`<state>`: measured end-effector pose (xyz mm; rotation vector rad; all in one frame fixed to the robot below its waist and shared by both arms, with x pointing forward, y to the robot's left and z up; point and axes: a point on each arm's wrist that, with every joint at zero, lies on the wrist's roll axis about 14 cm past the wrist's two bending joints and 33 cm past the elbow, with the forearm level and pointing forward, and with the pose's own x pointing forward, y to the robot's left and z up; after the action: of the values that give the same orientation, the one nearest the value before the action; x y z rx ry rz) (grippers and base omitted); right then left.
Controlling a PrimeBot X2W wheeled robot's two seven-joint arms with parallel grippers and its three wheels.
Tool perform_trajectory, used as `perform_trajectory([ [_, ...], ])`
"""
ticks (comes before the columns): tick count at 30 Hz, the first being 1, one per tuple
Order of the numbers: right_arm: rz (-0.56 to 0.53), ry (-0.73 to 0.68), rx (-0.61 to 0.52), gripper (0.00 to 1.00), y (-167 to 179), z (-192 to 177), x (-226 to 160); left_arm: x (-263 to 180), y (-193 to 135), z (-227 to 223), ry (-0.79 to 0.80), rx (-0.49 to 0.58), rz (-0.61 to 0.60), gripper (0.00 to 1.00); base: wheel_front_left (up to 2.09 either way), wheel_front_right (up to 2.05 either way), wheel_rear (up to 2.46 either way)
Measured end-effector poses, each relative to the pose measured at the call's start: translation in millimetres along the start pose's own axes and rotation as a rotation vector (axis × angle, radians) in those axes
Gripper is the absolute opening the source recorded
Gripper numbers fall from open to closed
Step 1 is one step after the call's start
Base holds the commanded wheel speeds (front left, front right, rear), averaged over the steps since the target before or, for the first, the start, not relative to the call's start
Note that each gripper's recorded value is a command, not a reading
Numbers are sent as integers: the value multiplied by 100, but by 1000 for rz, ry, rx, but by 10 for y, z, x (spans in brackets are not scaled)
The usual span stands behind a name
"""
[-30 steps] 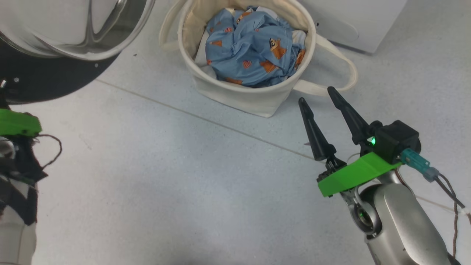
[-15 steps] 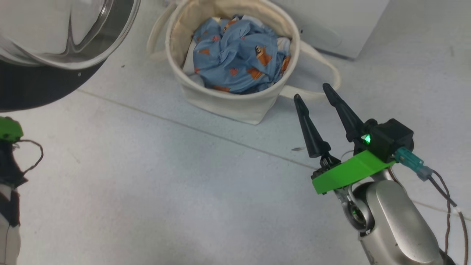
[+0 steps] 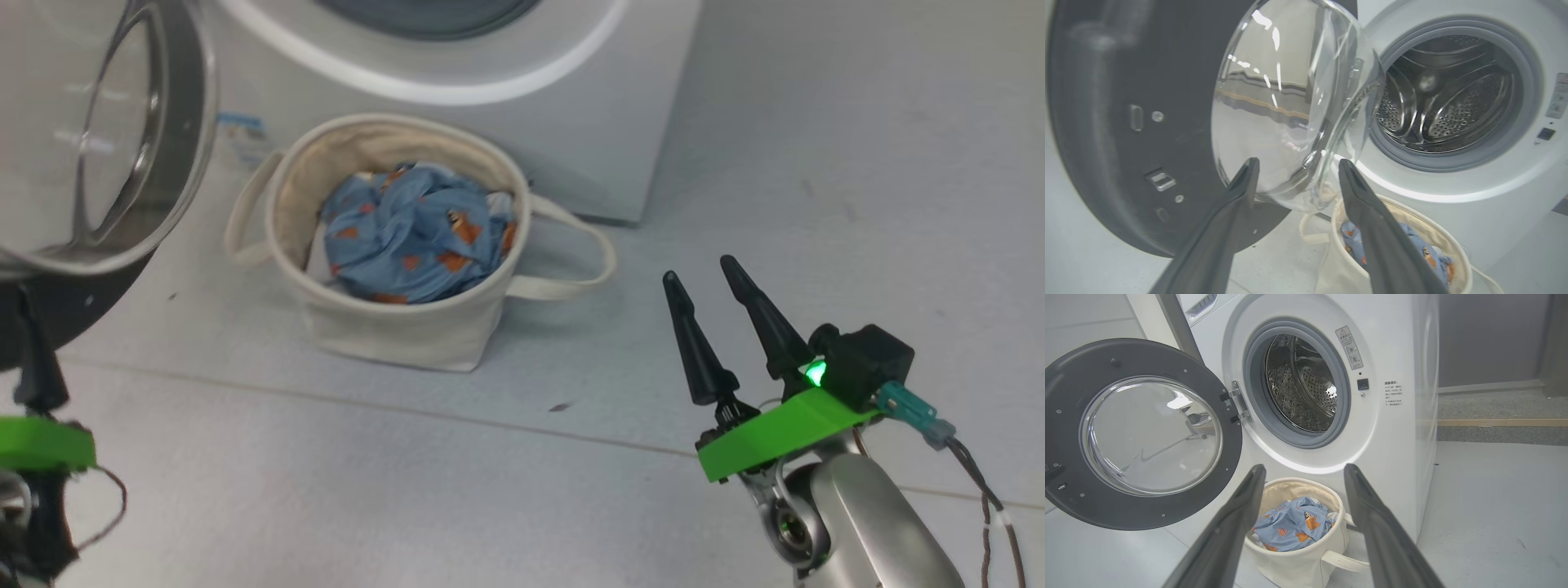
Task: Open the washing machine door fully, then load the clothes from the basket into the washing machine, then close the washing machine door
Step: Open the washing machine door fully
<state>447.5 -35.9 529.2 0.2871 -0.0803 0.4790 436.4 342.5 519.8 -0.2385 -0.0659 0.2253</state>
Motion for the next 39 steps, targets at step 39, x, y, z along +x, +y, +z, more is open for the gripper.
perform_trajectory([
  [39, -291, -185, -90, 100, -683, 843, -1186, -653, -1363, -187, 120, 43, -457, 100, 0, 0, 0],
])
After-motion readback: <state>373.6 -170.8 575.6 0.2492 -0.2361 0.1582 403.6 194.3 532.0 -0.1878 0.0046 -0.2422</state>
